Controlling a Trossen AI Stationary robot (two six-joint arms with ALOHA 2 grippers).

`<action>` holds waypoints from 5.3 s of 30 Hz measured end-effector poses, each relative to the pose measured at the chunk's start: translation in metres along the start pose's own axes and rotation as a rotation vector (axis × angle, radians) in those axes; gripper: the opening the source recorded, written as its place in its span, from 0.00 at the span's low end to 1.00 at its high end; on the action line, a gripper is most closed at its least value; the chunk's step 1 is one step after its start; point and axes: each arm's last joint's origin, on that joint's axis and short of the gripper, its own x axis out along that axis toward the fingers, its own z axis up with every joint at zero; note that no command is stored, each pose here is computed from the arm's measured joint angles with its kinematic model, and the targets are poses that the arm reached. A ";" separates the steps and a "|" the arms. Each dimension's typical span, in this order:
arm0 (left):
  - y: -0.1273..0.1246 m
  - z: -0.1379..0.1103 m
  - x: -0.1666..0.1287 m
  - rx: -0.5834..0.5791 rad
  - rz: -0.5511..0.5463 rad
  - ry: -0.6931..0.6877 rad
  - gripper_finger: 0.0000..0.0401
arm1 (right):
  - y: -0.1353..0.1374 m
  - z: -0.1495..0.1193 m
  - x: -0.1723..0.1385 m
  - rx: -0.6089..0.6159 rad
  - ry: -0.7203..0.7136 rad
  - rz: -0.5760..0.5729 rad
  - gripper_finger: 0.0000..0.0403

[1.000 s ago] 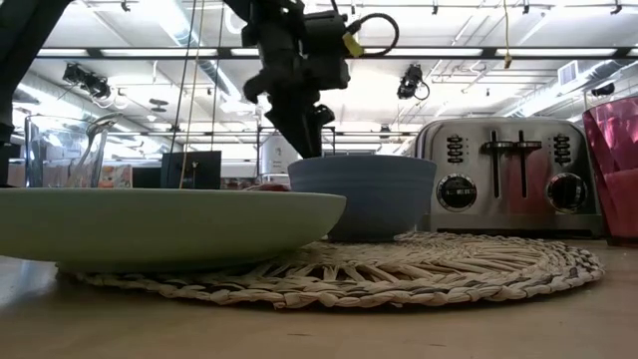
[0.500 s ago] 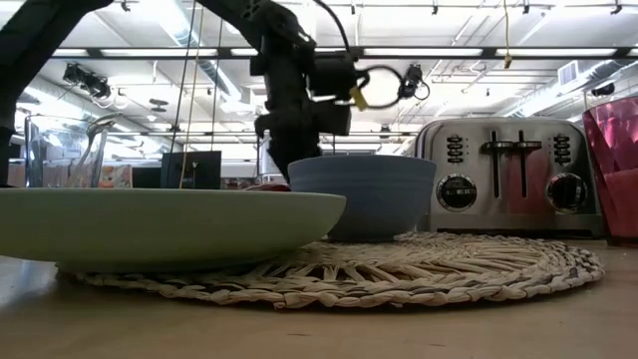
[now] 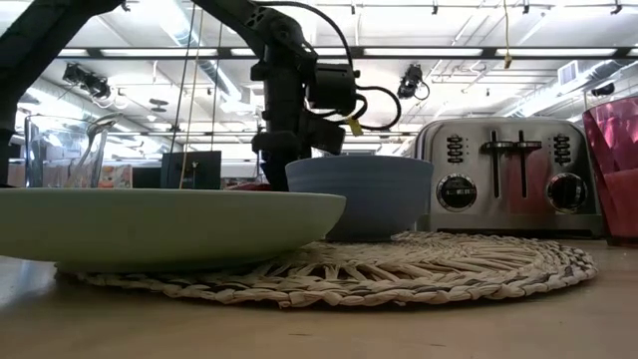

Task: Arrange a breakfast setting
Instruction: Put the apple on the brown table mat to the left of the blue bowl, then move the red glass cup to the top right of the brown table mat

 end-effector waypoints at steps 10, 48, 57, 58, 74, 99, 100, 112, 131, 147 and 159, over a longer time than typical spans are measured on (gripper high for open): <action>-0.002 -0.009 0.000 -0.124 -0.020 0.092 0.29 | 0.000 0.000 0.000 -0.031 0.000 0.001 0.52; -0.042 -0.021 -0.116 -0.325 -0.036 -0.251 0.04 | 0.000 -0.003 0.000 -0.095 0.029 0.003 0.52; -0.061 -0.034 -0.084 -0.402 -0.057 -0.297 0.04 | 0.008 -0.011 -0.003 -0.094 0.085 0.042 0.52; -0.062 -0.037 -0.081 -0.413 -0.056 -0.313 0.04 | 0.008 -0.011 -0.004 -0.095 0.089 0.043 0.52; -0.069 -0.052 -0.056 -0.479 -0.078 -0.373 0.05 | 0.009 -0.012 -0.004 -0.073 0.094 0.044 0.52; -0.067 -0.052 -0.078 -0.484 -0.093 -0.428 0.17 | 0.009 -0.012 -0.004 -0.065 0.086 0.040 0.52; -0.067 -0.051 -0.084 -0.483 -0.096 -0.448 0.18 | 0.009 -0.011 -0.004 -0.066 0.085 0.041 0.52; -0.070 -0.084 -0.171 -0.508 -0.145 -0.740 0.48 | 0.010 -0.016 0.006 -0.037 0.093 0.018 0.61; -0.079 -0.122 -0.240 -0.506 -0.246 -1.087 0.51 | -0.006 -0.125 0.054 0.560 0.794 -0.364 0.60; -0.092 -0.123 -0.242 -0.460 -0.283 -1.084 0.51 | -0.014 -0.159 0.083 0.662 0.884 -0.393 0.27; -0.081 -0.134 -0.249 -0.459 -0.224 -1.114 0.51 | -0.001 -0.118 0.071 0.594 0.848 -0.246 0.03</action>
